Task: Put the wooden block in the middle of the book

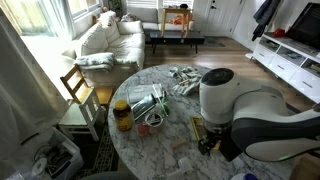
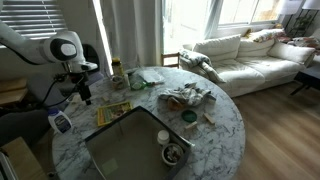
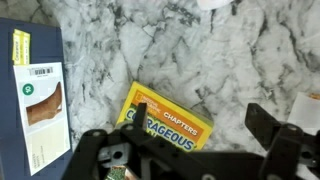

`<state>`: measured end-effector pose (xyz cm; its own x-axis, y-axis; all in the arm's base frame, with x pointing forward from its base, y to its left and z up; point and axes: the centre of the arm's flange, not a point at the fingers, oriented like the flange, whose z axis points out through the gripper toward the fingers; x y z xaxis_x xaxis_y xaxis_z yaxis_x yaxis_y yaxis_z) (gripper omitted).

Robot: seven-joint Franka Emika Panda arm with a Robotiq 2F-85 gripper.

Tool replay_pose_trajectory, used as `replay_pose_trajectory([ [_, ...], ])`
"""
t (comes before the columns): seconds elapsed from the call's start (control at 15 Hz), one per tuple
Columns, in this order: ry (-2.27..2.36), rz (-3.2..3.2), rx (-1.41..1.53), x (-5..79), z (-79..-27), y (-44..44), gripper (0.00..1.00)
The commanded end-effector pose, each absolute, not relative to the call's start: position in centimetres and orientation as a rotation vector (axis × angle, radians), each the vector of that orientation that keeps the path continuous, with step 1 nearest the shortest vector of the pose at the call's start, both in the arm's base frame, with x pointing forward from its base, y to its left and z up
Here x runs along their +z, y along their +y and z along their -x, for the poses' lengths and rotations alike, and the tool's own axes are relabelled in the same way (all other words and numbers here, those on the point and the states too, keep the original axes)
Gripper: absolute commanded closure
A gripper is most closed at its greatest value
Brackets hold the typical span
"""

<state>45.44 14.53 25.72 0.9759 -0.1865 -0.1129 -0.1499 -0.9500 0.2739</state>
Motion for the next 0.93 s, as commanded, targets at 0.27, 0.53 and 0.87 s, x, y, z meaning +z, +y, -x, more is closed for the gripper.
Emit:
replay_pose_trajectory([
  [0.27, -0.226, -2.731, -0.140, 21.1, -47.9, 16.6, 0.00],
  [0.53, -0.201, -2.654, -0.086, 19.4, -49.0, 16.6, 0.00],
  [0.87, -0.160, -2.585, -0.040, 17.9, -49.6, 16.4, 0.00],
])
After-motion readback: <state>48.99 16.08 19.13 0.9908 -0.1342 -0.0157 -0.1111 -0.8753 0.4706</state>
